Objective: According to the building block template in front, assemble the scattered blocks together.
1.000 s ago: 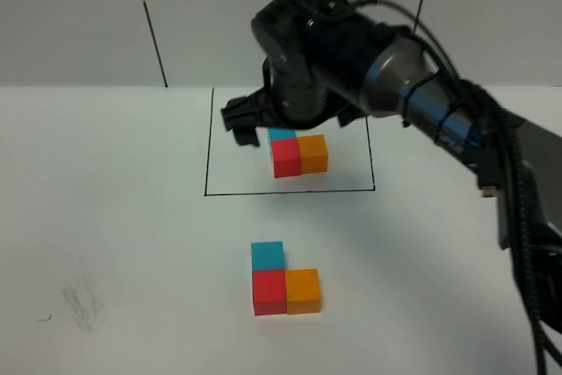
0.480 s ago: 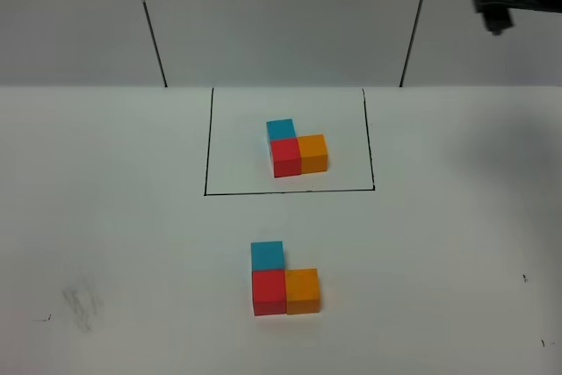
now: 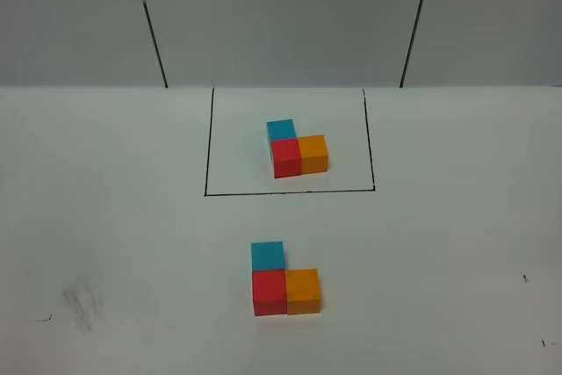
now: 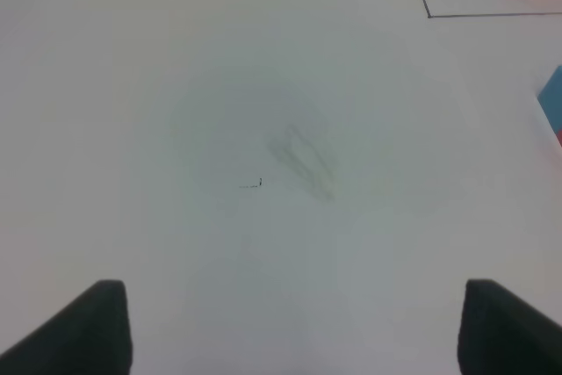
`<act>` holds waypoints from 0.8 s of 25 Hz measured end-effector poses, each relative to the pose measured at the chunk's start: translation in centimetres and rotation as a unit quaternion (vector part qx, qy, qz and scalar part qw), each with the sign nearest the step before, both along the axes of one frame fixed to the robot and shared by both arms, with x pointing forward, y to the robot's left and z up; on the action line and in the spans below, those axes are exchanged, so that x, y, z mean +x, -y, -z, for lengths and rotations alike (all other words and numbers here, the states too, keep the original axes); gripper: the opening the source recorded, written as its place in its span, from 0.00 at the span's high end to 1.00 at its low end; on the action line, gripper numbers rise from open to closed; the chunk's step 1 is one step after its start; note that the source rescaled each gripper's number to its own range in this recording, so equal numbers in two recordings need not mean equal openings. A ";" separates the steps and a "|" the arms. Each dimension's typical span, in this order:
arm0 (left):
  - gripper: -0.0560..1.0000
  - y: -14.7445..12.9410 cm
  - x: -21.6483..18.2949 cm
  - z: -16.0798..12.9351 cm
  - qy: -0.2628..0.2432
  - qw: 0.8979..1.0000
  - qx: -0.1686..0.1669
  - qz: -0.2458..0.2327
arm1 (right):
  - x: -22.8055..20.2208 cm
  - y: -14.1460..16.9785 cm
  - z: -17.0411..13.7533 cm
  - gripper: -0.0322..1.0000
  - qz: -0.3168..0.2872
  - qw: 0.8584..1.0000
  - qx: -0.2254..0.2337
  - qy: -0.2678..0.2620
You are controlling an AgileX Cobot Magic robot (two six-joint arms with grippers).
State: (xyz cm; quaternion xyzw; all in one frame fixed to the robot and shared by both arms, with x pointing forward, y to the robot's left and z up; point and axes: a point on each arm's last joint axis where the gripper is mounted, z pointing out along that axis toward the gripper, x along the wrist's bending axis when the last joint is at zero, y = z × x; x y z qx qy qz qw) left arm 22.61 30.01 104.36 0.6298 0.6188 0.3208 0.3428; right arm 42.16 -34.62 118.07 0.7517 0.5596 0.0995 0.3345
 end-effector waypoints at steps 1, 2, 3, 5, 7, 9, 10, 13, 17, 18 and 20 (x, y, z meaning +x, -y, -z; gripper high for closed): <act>0.07 0.0 0.0 0.0 0.000 1.000 0.000 0.000 | -1.9 -0.2 -0.3 0.03 0.001 1.000 -0.001 0.019; 0.07 0.0 0.0 0.0 0.000 1.000 0.000 0.000 | -3.5 -0.3 -0.4 0.05 0.003 0.999 0.000 0.035; 0.07 0.0 0.0 0.0 0.000 1.000 0.000 0.000 | -5.2 -0.5 -0.5 0.06 0.004 0.999 0.004 0.054; 0.07 0.0 0.0 0.0 0.000 1.000 0.000 0.000 | -8.5 -1.0 -0.2 0.10 0.003 0.996 0.017 0.091; 0.07 0.0 0.0 0.0 0.000 1.000 0.000 0.000 | -11.2 -1.5 0.6 0.14 -0.001 0.993 0.027 0.118; 0.07 0.0 0.0 0.0 0.000 1.000 0.000 0.000 | -13.4 -2.0 1.6 0.17 -0.008 0.989 0.041 0.140; 0.07 0.0 0.0 0.0 0.000 1.000 0.000 0.000 | -14.4 -2.2 2.3 0.19 -0.011 0.988 0.047 0.150; 0.07 0.0 0.0 0.0 0.000 1.000 0.000 0.000 | -16.6 -2.7 4.2 0.21 -0.020 0.983 0.063 0.171; 0.07 0.0 0.0 0.0 0.000 1.000 0.000 0.000 | -18.7 -3.4 7.5 0.22 -0.034 0.978 0.087 0.188; 0.07 0.0 0.0 0.0 0.000 1.000 0.000 0.000 | -19.0 -3.5 8.4 0.22 -0.038 0.977 0.090 0.190; 0.07 0.0 0.0 0.0 0.000 1.000 0.000 0.000 | -19.5 -3.7 9.9 0.22 -0.049 0.975 0.092 0.196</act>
